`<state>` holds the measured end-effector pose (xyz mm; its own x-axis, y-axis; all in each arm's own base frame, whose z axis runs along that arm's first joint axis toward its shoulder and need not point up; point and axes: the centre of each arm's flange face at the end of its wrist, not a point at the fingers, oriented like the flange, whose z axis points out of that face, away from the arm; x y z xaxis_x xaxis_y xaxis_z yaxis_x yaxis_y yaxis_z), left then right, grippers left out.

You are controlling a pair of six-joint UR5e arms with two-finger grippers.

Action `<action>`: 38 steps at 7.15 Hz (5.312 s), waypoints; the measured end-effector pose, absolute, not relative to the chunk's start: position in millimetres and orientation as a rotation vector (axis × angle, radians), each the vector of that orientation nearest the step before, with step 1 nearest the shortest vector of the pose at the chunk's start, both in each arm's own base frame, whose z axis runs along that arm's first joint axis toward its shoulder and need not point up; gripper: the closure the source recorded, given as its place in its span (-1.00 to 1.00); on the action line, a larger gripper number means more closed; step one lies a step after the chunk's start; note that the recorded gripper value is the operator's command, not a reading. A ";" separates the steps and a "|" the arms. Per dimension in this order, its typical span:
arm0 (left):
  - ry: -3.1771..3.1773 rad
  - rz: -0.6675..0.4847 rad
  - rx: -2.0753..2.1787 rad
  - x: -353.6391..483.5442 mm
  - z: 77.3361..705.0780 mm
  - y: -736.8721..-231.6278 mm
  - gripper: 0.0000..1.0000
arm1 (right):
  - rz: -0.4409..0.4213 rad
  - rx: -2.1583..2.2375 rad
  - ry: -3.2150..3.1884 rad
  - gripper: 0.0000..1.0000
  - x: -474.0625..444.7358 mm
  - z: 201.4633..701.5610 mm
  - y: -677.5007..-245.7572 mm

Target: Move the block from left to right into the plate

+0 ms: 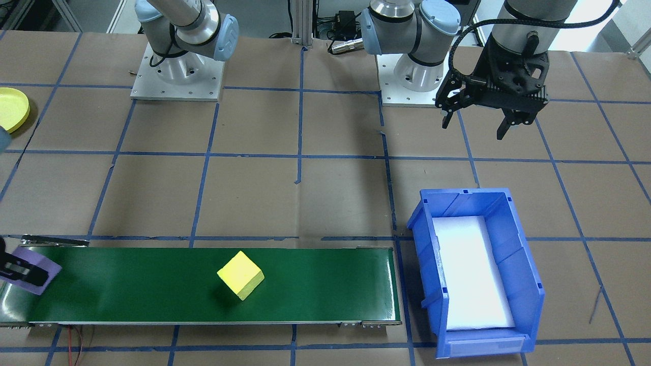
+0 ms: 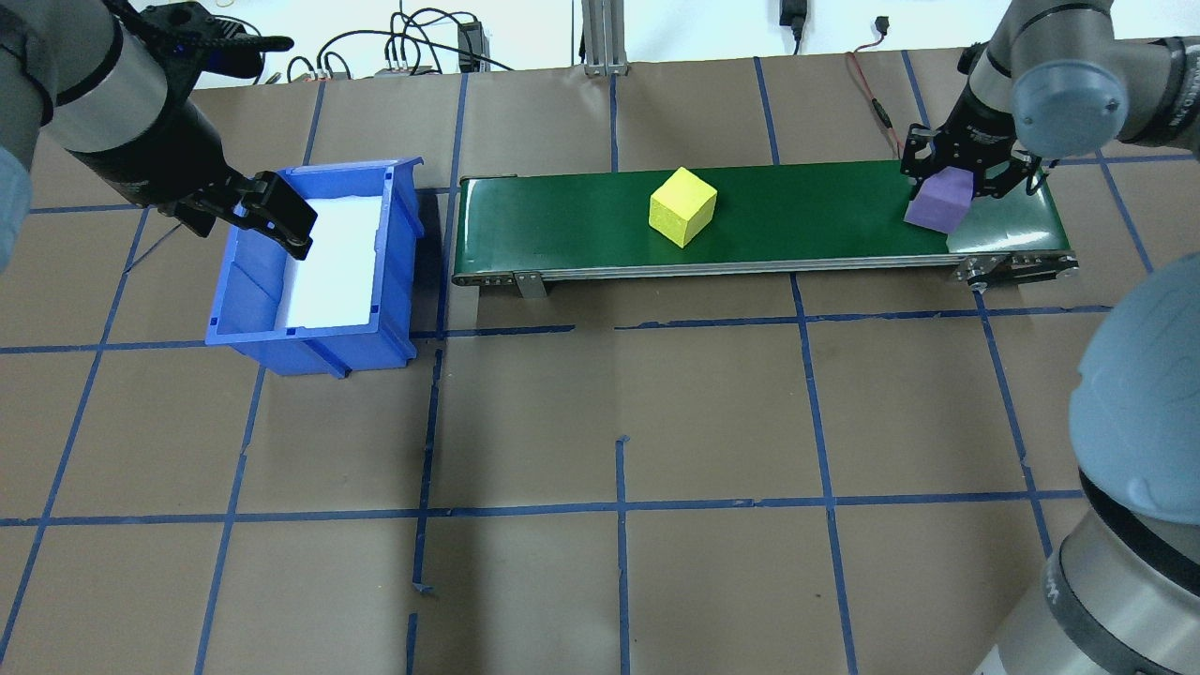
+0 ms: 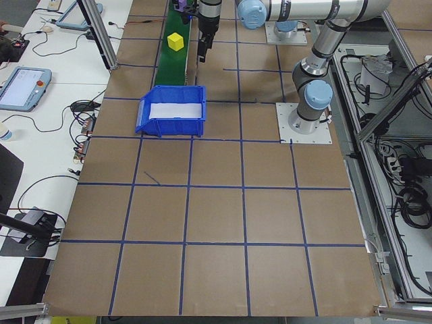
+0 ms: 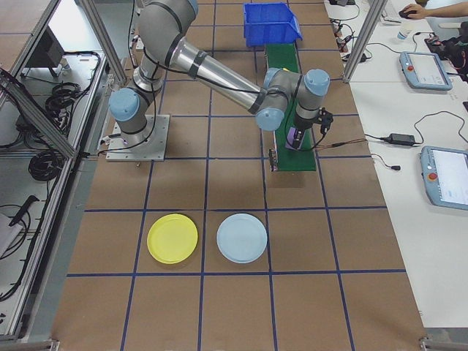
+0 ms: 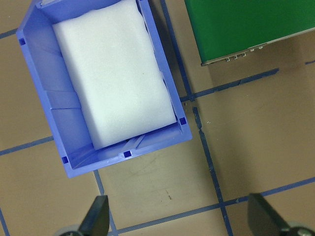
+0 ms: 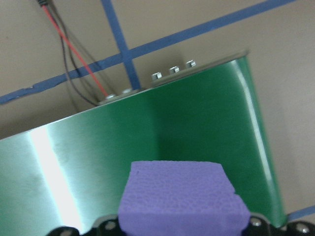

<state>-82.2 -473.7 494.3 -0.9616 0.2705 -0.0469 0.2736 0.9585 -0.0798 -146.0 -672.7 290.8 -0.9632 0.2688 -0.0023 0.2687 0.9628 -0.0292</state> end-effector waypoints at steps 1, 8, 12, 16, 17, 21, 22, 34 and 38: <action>3.074 -0.131 0.427 -82.2 494.0 -473.6 -1.00 | 0.083 -0.269 -3.124 0.57 -202.7 295.2 -659.7; 3.075 -0.151 0.432 -82.6 499.3 -474.7 -1.00 | 0.068 -0.233 -3.248 -0.53 -484.9 224.3 -445.1; 3.078 -0.152 0.438 -83.4 499.7 -475.0 -1.00 | 0.118 -0.228 -3.224 -0.58 -488.2 242.5 -443.4; 3.078 -0.155 0.440 -83.0 499.8 -476.0 -1.00 | 0.287 -0.071 -3.198 -0.64 -423.8 305.6 -492.3; 3.078 -0.156 0.440 -83.0 500.3 -476.2 -1.00 | 0.298 -0.032 -3.200 -0.64 -385.8 315.1 -519.7; 3.082 -0.145 0.441 -85.3 496.6 -475.9 -1.00 | 0.228 -0.098 -3.201 -1.00 -232.5 333.3 -595.2; 3.084 -0.140 0.440 -85.0 494.8 -476.6 -1.00 | 0.200 -0.178 -3.202 -1.00 -198.2 332.4 -606.2; 3.079 -0.157 0.438 -80.4 500.3 -481.9 -1.00 | 0.014 -1.004 -3.242 -0.87 -65.7 290.4 -666.6; 3.064 -0.171 0.436 -79.9 507.5 -482.5 -1.00 | 0.052 -0.985 -3.239 -0.15 -75.3 255.3 -690.0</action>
<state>-79.9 -482.5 507.5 -0.9596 0.2755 -0.0573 0.2802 0.9544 -0.1033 -75.3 -690.0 255.3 -0.8033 0.5448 -0.2406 0.5522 0.8327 0.0418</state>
